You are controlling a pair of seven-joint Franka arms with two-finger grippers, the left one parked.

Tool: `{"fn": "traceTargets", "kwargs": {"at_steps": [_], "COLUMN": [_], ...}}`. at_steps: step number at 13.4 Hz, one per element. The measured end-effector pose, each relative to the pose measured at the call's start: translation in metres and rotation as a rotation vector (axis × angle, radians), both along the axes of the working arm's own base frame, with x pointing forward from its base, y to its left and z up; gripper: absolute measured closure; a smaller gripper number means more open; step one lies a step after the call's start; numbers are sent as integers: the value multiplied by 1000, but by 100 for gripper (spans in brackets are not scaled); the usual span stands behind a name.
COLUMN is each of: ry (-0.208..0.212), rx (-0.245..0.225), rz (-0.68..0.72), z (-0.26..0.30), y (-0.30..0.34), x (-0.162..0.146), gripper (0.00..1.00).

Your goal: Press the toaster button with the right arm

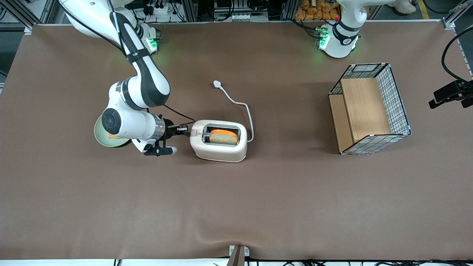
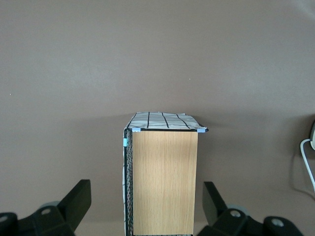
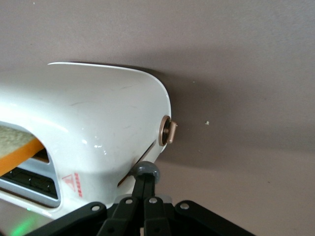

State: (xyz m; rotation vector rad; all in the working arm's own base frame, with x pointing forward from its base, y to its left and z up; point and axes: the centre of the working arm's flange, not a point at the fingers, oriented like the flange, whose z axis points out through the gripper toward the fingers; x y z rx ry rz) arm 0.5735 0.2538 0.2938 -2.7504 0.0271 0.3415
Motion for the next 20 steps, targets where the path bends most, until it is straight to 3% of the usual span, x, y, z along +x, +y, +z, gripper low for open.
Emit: {"fn": "traceTargets", "kwargs": {"at_steps": [5,11,16,20], "ry": [17,10,19,22], "rx": [44,52,162,178], "rz": [-8,-22,-31,-33], "z": [-20,-44,-57,-58], "y": [-4,-7,-25,-27], "x": [2,2,4,4], "gripper": [99,99,99,99]}}
